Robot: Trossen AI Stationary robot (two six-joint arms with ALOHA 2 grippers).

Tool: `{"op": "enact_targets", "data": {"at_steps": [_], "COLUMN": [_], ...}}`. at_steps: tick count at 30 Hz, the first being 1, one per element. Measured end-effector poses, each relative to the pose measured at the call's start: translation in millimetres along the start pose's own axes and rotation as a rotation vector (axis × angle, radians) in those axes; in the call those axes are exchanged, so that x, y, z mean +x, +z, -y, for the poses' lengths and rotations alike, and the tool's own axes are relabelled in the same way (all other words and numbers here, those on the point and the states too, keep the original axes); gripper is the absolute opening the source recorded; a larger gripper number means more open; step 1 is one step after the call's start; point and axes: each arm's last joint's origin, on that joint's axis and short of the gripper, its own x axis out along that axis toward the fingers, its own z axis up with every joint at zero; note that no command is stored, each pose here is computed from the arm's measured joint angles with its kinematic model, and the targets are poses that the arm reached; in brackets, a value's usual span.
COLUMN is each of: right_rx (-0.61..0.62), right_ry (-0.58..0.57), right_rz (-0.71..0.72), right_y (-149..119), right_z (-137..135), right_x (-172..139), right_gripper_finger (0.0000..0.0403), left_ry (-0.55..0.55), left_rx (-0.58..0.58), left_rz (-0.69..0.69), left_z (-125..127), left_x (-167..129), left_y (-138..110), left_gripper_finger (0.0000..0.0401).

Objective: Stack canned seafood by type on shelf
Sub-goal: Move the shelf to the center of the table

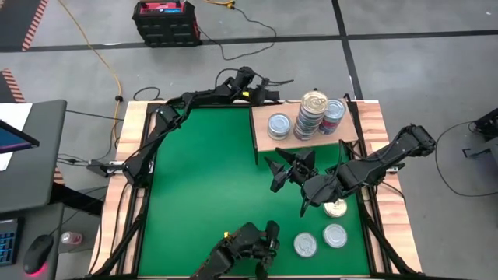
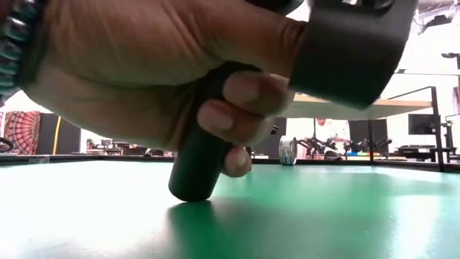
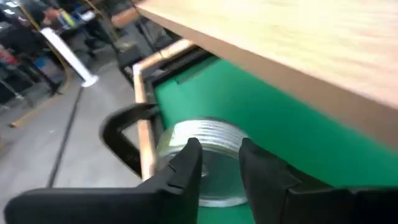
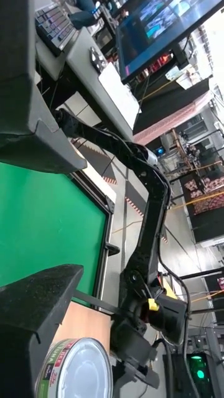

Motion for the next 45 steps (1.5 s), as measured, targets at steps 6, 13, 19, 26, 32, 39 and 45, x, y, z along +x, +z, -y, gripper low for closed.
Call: {"op": "enact_targets", "data": {"at_steps": [6,13,19,26,32,39,45], "right_rx": [0.002,0.007,0.007,0.009,0.015,0.03,0.033], "right_ry": [-0.013,-0.013,-0.013,-0.011,-0.008,-0.002,0.011], "right_rz": [0.005,0.006,0.006,0.007,0.009,0.014,0.011], "right_y": [1.2,1.2,1.2,1.6,1.9,2.9,2.3], "right_z": [1.6,1.7,1.7,1.3,0.7,-0.4,-2.2], "right_x": [3.8,4.0,4.0,4.0,3.6,3.3,-0.1], "right_gripper_finger": [0.0276,0.0276,0.0276,0.0276,0.0276,0.0276,0.0276], "left_ry": [0.126,0.264,0.543,0.602,0.613,0.631,0.347], "left_rx": [-0.122,-0.283,-0.269,-0.27,-0.14,-0.069,0.068], "left_rz": [-0.037,-0.094,-0.169,-0.17,-0.248,-0.308,-0.305], "left_z": [-9.4,-17.8,-22.4,-16.2,3.3,10.9,25.1], "left_x": [-4.2,-11.2,-3.9,7.5,31.5,39.9,47.3], "left_y": [-1.7,-6.3,3.2,9.6,10.4,7.7,8.8], "left_gripper_finger": [0.0077,0.0085,0.0086,0.0086,0.0084,0.0071,0.0062]}}
